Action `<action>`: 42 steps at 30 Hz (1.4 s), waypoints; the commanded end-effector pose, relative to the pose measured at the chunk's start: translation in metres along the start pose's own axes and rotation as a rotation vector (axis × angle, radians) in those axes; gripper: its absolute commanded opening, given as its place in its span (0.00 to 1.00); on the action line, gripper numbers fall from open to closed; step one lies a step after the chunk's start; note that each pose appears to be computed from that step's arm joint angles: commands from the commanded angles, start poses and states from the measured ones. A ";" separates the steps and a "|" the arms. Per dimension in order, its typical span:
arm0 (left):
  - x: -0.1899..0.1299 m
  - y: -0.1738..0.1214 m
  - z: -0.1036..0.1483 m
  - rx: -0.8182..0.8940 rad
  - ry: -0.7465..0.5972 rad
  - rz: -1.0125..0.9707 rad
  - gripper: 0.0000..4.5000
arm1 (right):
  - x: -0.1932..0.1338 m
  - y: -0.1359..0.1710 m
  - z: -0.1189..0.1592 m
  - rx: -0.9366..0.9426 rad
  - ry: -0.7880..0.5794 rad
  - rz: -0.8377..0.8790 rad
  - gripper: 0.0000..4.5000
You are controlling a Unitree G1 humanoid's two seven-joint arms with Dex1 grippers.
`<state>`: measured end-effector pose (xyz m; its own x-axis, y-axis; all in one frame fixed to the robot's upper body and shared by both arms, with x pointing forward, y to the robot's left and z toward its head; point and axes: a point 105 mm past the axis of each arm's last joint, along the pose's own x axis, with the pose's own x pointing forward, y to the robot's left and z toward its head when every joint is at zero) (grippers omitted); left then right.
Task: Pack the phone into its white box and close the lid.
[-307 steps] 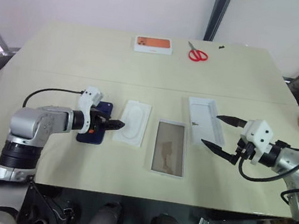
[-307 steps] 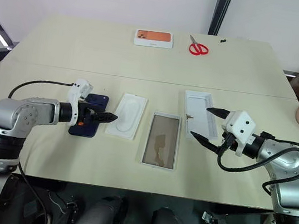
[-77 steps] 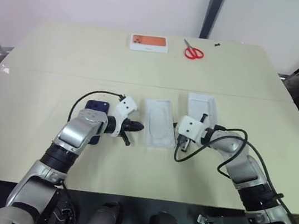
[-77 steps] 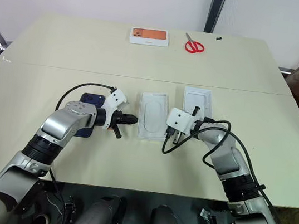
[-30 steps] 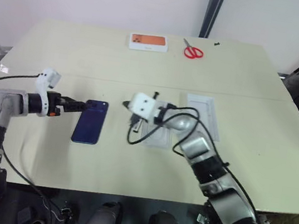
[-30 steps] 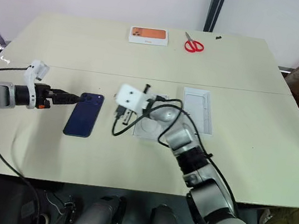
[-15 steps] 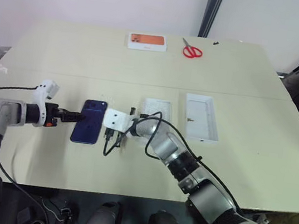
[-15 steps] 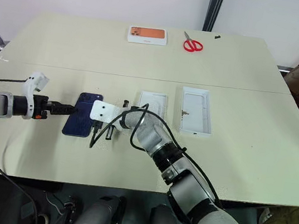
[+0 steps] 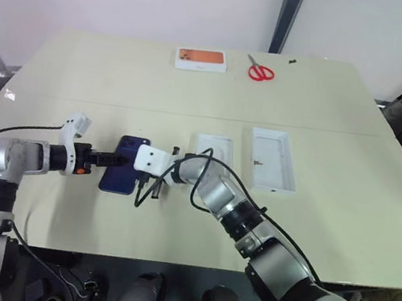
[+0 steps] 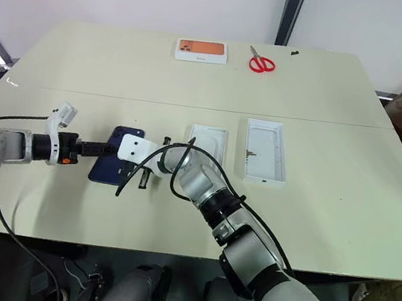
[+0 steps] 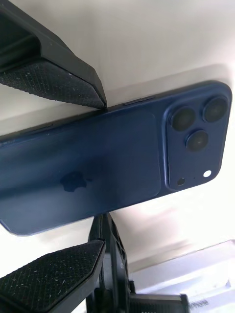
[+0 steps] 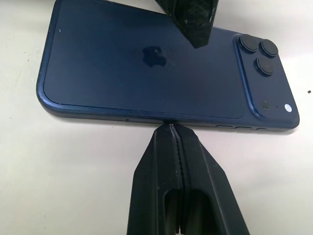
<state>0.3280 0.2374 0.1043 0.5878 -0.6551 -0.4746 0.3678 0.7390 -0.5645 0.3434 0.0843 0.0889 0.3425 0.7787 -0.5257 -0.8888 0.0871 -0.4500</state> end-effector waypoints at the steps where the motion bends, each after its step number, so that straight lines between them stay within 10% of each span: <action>1: 0.023 -0.008 -0.040 -0.194 0.113 -0.107 0.99 | -0.002 -0.006 0.009 -0.002 -0.029 -0.024 0.00; 12: 0.024 -0.002 -0.030 -0.202 0.064 -0.077 0.99 | -0.005 -0.007 0.005 -0.009 -0.024 -0.032 0.00; 19: 0.025 0.003 -0.035 -0.229 0.061 -0.066 0.35 | -0.008 -0.008 -0.001 -0.003 -0.012 -0.040 0.00; 25: 0.024 0.007 -0.036 -0.249 0.048 -0.059 0.35 | -0.009 -0.008 -0.004 -0.009 -0.006 -0.044 0.00; 30: 0.024 0.007 -0.036 -0.279 0.039 -0.068 0.01 | -0.010 -0.007 -0.005 -0.009 -0.004 -0.045 0.00; 42: 0.015 0.000 -0.027 -0.384 -0.066 -0.184 0.01 | -0.035 -0.018 0.024 0.090 -0.195 -0.098 0.00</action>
<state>0.3214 0.2256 0.0856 0.5945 -0.7484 -0.2941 0.2018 0.4929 -0.8463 0.3439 0.0624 0.0997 0.3801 0.8128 -0.4414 -0.8903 0.1921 -0.4130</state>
